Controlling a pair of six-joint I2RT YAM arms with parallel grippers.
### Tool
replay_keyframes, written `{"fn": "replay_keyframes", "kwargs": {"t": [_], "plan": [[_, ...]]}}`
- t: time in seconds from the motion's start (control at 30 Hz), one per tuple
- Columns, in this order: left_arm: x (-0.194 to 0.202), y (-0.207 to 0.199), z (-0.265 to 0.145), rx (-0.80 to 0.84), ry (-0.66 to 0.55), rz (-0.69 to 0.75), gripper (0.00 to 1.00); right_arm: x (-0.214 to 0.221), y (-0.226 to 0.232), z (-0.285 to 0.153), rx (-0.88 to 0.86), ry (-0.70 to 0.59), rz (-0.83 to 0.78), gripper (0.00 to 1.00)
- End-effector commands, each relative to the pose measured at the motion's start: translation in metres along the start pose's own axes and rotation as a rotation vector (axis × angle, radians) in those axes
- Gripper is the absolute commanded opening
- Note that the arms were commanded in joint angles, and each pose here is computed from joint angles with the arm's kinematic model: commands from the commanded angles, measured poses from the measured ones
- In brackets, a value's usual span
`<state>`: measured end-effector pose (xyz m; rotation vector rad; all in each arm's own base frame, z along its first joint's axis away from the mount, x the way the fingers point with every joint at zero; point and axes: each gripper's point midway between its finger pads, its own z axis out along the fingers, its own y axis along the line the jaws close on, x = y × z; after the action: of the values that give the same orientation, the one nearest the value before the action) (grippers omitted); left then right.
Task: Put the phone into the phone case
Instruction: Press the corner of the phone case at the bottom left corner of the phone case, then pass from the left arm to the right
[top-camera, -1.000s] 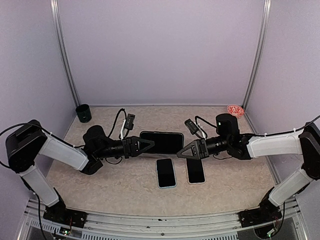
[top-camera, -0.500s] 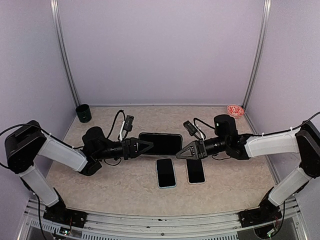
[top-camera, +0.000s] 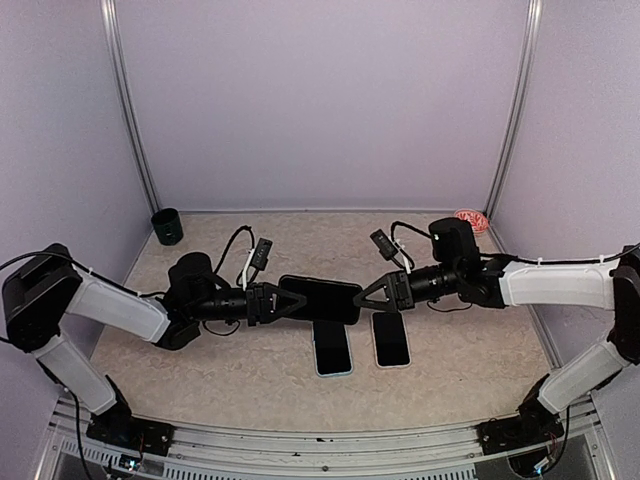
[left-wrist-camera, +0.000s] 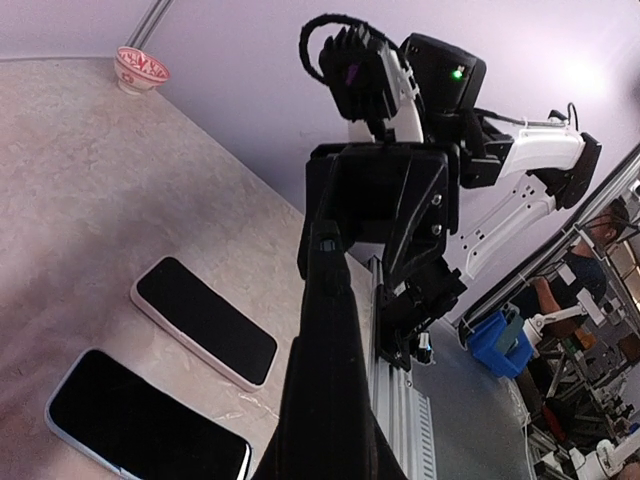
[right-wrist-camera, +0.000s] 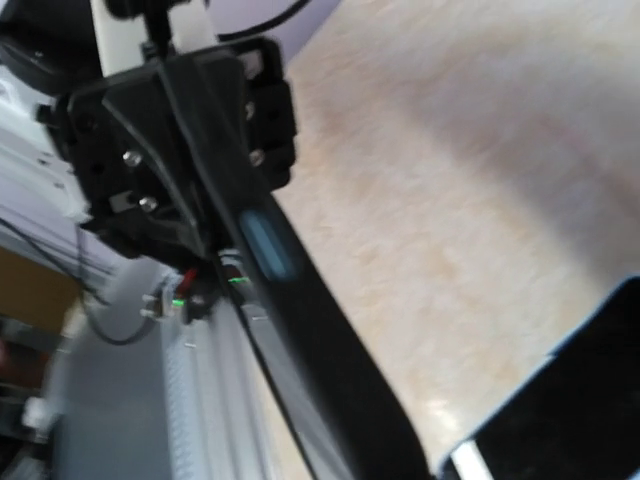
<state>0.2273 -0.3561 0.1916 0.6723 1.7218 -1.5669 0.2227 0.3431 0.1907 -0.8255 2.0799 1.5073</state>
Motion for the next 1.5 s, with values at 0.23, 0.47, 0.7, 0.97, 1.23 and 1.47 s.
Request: {"fn": "replay_keyframes", "kwargs": {"t": [0.23,0.47,0.7,0.97,1.23,1.47], "plan": [[-0.003,-0.024,-0.006,0.010,0.130,0.118,0.00,0.014,0.017,-0.015,0.017,0.084,-0.168,0.54],[0.013,-0.023,-0.004,0.017,0.229,0.115,0.00,0.025,0.026,-0.005,-0.058,0.129,-0.170,0.55],[0.022,-0.029,0.000,0.043,0.295,0.127,0.00,0.040,0.035,0.016,-0.070,0.198,-0.218,0.55],[0.038,-0.038,0.008,0.065,0.376,0.159,0.00,0.041,0.031,0.029,-0.028,0.217,-0.249,0.53],[0.043,-0.037,0.009,0.065,0.390,0.162,0.00,0.019,0.053,0.014,-0.032,0.116,-0.345,0.53],[0.045,-0.040,0.013,0.091,0.405,0.165,0.00,0.020,0.044,0.017,-0.003,0.117,-0.342,0.53]]}}
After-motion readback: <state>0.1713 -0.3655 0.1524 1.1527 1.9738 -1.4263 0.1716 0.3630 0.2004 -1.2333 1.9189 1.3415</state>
